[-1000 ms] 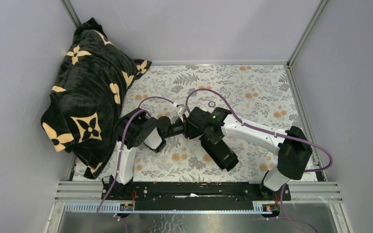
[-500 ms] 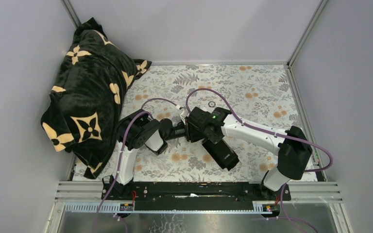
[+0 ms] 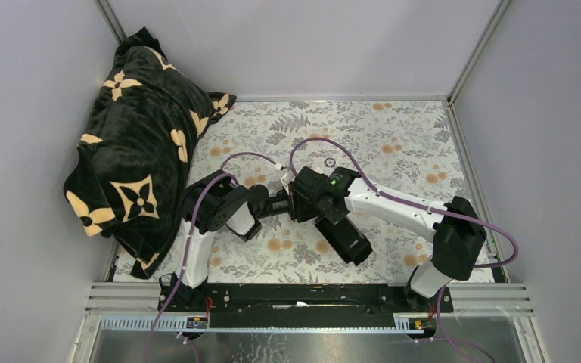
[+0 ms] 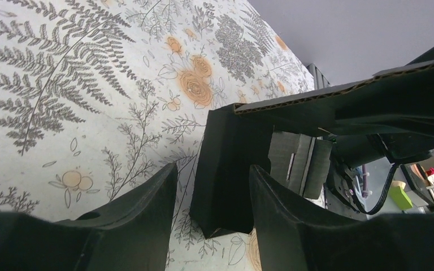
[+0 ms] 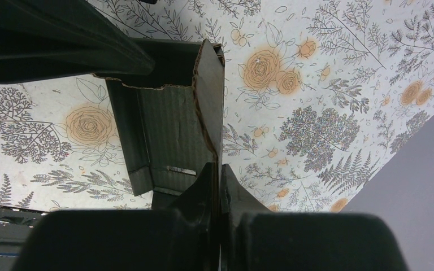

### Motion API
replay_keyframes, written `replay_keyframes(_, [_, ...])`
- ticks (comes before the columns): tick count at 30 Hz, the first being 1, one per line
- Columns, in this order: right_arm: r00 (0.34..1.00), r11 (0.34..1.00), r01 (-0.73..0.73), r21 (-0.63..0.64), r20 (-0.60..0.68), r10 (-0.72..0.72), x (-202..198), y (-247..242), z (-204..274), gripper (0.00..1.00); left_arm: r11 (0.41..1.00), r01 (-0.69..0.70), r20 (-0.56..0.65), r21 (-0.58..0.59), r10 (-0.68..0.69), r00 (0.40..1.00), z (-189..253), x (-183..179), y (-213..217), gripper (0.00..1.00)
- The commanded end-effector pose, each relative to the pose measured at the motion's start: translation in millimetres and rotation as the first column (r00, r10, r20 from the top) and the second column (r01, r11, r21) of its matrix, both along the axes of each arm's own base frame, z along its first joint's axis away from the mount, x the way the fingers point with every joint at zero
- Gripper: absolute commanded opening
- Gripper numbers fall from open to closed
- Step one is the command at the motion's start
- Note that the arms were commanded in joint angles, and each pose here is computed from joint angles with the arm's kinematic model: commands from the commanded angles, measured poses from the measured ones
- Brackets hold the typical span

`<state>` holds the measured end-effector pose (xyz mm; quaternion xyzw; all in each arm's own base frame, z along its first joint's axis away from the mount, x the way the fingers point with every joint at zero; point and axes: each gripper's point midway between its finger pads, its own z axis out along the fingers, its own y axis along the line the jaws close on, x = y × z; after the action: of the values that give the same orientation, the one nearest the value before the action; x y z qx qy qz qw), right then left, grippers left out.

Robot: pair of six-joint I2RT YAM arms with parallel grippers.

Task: Fold the paper box
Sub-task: Fold the paper box at the center of the board.

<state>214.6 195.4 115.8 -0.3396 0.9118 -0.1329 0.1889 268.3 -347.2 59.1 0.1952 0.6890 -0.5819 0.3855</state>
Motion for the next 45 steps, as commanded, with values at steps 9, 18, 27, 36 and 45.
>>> replay_keyframes(9, [0.995,0.999,0.006,-0.05,0.104,-0.001,9.4,2.9,9.2,0.0,0.995,0.082,0.071,-0.055,-0.079,0.994,14.5,-8.8,-11.8,0.57])
replay_keyframes(18, [0.989,0.99,-0.014,-0.14,0.143,0.034,5.5,11.5,8.6,0.0,0.996,0.073,0.073,-0.043,-0.07,0.995,7.2,-9.7,-16.0,0.57])
replay_keyframes(27, [0.973,0.972,-0.008,-0.233,0.223,0.062,3.4,15.0,21.6,0.0,0.998,0.061,0.089,-0.036,-0.057,0.994,3.8,-5.6,-18.0,0.57])
replay_keyframes(36, [0.967,0.961,-0.004,-0.275,0.245,0.074,-2.7,13.4,20.6,0.0,0.999,0.017,0.105,-0.037,-0.013,0.994,-0.1,8.7,-24.7,0.57])
replay_keyframes(45, [0.967,0.962,-0.02,-0.273,0.238,0.088,-0.9,20.4,20.6,0.01,0.999,0.012,0.123,-0.051,-0.005,0.992,2.8,18.1,-30.4,0.57])
